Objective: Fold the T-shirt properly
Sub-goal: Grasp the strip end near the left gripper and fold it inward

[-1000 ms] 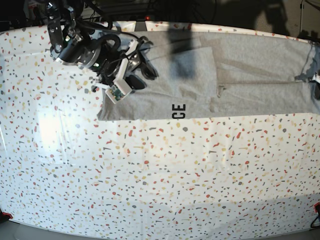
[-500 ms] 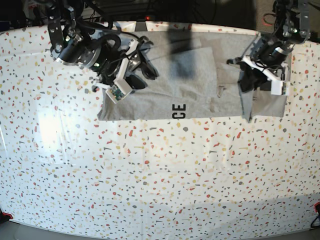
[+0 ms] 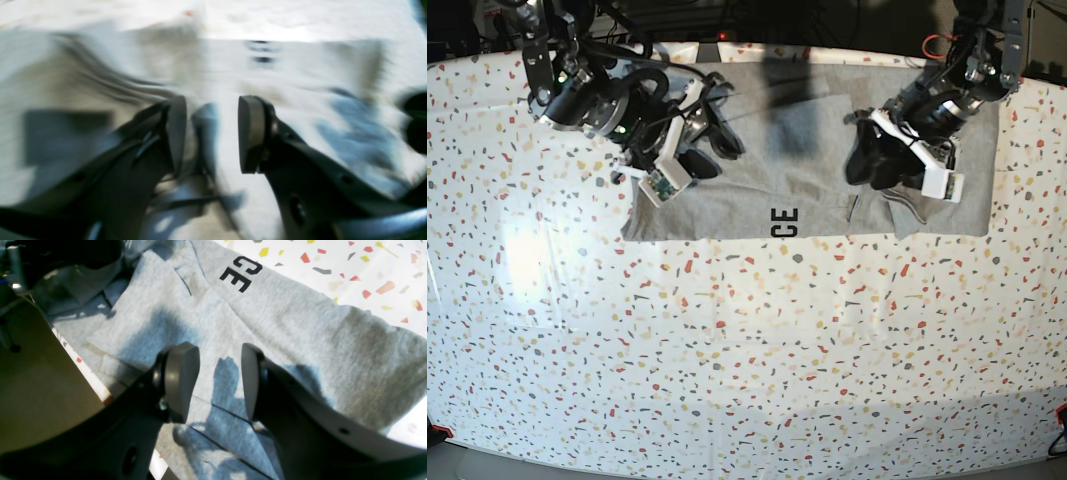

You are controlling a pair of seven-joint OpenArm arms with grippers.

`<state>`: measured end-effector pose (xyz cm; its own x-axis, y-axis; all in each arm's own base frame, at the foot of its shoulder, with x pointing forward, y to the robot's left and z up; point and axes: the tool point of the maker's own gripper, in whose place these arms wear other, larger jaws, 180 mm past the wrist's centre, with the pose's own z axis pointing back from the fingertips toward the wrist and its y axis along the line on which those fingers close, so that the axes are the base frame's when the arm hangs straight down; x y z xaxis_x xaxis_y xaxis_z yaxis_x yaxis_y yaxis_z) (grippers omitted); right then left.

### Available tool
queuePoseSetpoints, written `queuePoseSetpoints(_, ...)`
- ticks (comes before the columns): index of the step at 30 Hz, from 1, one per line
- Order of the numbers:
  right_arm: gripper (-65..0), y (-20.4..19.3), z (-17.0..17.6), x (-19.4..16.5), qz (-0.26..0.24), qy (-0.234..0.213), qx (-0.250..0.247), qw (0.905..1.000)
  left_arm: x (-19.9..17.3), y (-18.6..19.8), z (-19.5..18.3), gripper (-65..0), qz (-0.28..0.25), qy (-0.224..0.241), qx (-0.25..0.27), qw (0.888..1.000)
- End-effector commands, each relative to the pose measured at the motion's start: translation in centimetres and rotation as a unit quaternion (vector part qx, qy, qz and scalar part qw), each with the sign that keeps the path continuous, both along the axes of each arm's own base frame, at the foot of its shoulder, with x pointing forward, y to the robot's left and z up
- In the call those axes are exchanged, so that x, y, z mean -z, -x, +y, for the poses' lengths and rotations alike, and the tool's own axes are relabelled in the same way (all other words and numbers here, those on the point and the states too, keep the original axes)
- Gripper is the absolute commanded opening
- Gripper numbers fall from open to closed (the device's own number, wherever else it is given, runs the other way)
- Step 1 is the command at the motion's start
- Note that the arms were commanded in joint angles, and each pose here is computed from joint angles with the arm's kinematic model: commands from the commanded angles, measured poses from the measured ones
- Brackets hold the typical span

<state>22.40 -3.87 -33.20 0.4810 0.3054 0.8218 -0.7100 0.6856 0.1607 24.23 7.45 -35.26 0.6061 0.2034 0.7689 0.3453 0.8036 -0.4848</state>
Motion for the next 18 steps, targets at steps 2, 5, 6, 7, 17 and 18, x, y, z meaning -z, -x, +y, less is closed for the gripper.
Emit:
queuePoseSetpoints(2,-39.4,-0.4,0.3,-1.3,-0.020,-0.017,-0.004,0.9997,-1.9,-0.6,-0.4,-40.0,-0.029,0.025,0.003,0.999)
queuePoseSetpoints(5,-39.4,-0.4,0.2,-1.2,-0.021,-0.011,-0.004,0.9997,-2.1,-1.0,0.5,-40.0,-0.041,0.004,-0.003,0.999)
queuePoseSetpoints(6,-39.4,-0.5,0.1,-1.1,-0.022,-0.006,-0.003,0.9997,-2.2,-1.2,1.2,-40.0,-0.046,-0.009,-0.009,0.999)
queuePoseSetpoints(7,-39.4,-0.5,0.1,-1.0,-0.023,-0.003,-0.003,0.9997,-2.4,-1.5,2.0,-40.0,-0.052,-0.021,-0.017,0.998)
queuePoseSetpoints(17,-39.4,-0.5,-0.1,-0.8,-0.025,0.005,-0.003,0.9997,-1.4,-1.8,10.0,-40.0,-0.048,-0.152,-0.081,0.984)
queuePoseSetpoints(18,-39.4,-0.5,-0.1,-0.8,-0.025,0.005,-0.003,0.9997,-1.0,-1.5,9.7,-40.0,-0.044,-0.151,-0.072,0.985)
